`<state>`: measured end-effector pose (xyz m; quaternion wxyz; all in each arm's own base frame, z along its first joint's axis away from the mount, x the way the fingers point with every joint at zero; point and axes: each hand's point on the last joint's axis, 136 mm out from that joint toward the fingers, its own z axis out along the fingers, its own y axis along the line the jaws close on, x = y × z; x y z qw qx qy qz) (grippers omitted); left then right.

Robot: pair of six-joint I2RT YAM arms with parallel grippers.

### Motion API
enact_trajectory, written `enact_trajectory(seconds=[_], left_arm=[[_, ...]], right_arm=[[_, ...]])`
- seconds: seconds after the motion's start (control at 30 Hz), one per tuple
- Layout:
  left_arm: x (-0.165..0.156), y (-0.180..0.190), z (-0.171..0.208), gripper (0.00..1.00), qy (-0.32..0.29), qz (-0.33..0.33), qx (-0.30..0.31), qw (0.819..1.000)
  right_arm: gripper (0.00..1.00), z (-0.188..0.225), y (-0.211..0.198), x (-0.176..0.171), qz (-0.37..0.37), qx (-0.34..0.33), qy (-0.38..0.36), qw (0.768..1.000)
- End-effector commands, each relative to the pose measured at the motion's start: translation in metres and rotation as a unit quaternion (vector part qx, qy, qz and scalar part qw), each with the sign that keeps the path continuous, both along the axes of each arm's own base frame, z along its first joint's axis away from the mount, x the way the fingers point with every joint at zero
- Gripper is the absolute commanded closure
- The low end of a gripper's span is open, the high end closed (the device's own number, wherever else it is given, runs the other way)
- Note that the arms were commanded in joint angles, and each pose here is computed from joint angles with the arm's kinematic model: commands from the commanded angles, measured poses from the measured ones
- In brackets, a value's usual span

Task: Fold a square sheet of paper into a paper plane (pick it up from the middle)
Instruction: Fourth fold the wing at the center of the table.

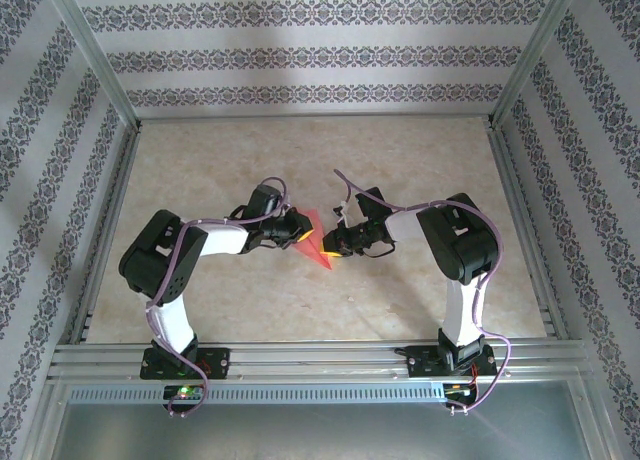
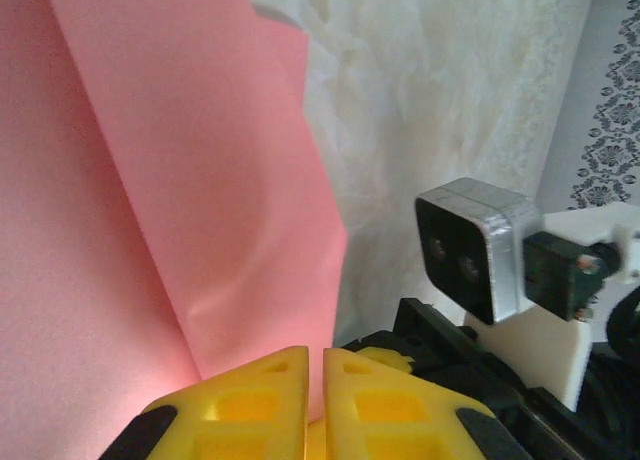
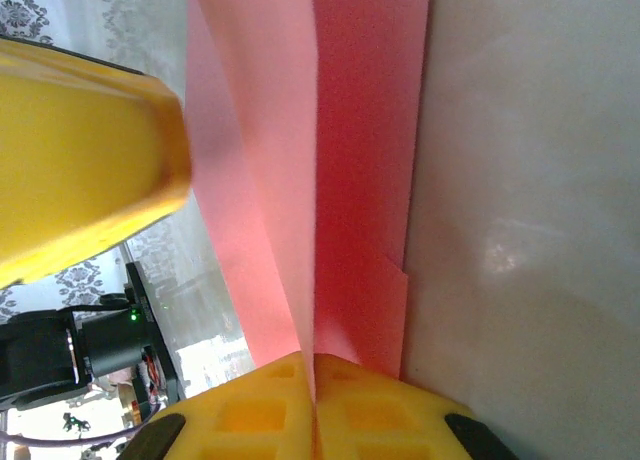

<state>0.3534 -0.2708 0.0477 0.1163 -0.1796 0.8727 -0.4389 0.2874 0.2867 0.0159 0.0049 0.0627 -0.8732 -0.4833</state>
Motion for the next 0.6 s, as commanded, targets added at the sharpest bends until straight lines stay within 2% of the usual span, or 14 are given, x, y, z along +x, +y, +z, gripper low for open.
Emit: enact_trajectory(seconds=[0.0,0.57], left_arm=[[0.002,-0.014,0.003,0.88,-0.012,-0.020,-0.017,1.000],[-0.006,-0.011,-0.025,0.90,0.016,-0.023,0.006,1.000]], right_arm=[[0.90,-0.078,-0.040,-0.016,-0.039,-0.150,0.047,0.987],[0.88,-0.080,-0.042,-0.015,-0.042,-0.159,0.056,0.985]])
